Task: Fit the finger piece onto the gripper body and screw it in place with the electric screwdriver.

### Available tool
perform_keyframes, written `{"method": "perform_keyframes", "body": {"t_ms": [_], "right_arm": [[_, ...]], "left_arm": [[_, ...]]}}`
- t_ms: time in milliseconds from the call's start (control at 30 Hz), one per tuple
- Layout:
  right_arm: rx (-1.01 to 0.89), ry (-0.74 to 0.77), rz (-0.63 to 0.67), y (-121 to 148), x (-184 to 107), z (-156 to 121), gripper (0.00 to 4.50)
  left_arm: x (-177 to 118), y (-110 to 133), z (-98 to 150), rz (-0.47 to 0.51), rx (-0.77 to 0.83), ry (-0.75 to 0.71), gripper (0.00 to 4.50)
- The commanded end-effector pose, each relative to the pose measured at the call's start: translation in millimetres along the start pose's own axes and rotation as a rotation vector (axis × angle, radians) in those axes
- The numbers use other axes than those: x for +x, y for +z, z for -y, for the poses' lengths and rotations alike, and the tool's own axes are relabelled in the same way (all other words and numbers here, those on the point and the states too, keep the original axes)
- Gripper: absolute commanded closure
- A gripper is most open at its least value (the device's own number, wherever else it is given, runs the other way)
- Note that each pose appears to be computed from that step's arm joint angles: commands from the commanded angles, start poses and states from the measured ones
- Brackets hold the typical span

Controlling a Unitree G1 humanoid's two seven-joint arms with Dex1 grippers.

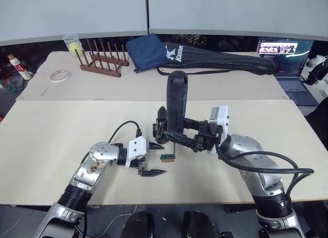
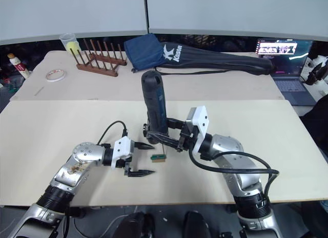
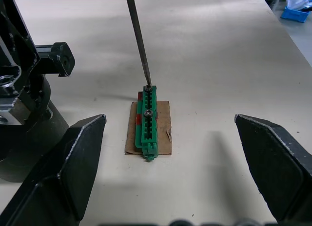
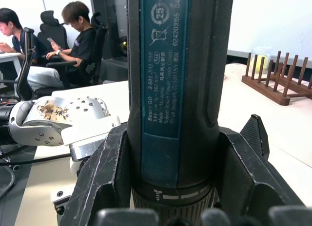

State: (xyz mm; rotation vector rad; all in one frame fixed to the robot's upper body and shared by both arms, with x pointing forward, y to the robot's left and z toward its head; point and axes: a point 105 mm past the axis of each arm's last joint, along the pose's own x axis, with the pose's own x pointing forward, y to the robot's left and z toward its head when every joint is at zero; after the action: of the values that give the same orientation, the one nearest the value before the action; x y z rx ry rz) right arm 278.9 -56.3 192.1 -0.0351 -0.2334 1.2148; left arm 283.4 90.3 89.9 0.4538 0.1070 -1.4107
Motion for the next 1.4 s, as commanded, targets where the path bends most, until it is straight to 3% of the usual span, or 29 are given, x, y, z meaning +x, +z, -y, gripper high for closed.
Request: {"method": "perform_keyframes", "body": {"t_ms": [33,900,1400], "right_arm": [[-0.074,0.011,0.063,19.8,0.5,-0.3,2.57],[-0.091,0.018,0.063,16.4,0.0,-3.6,2.57],[-0.087,0.042,0.090,36.4,-3.0,-10.2,2.57]], "left_arm": [[0.2,8.2,-1.3,0.014,0.043,-0.004,0.00],[-0.6,9.2,-4.0,0.016,0.039,0.008,0.00],[-7.9,10.6,-3.7,0.022,0.016,0.035,0.00]]}}
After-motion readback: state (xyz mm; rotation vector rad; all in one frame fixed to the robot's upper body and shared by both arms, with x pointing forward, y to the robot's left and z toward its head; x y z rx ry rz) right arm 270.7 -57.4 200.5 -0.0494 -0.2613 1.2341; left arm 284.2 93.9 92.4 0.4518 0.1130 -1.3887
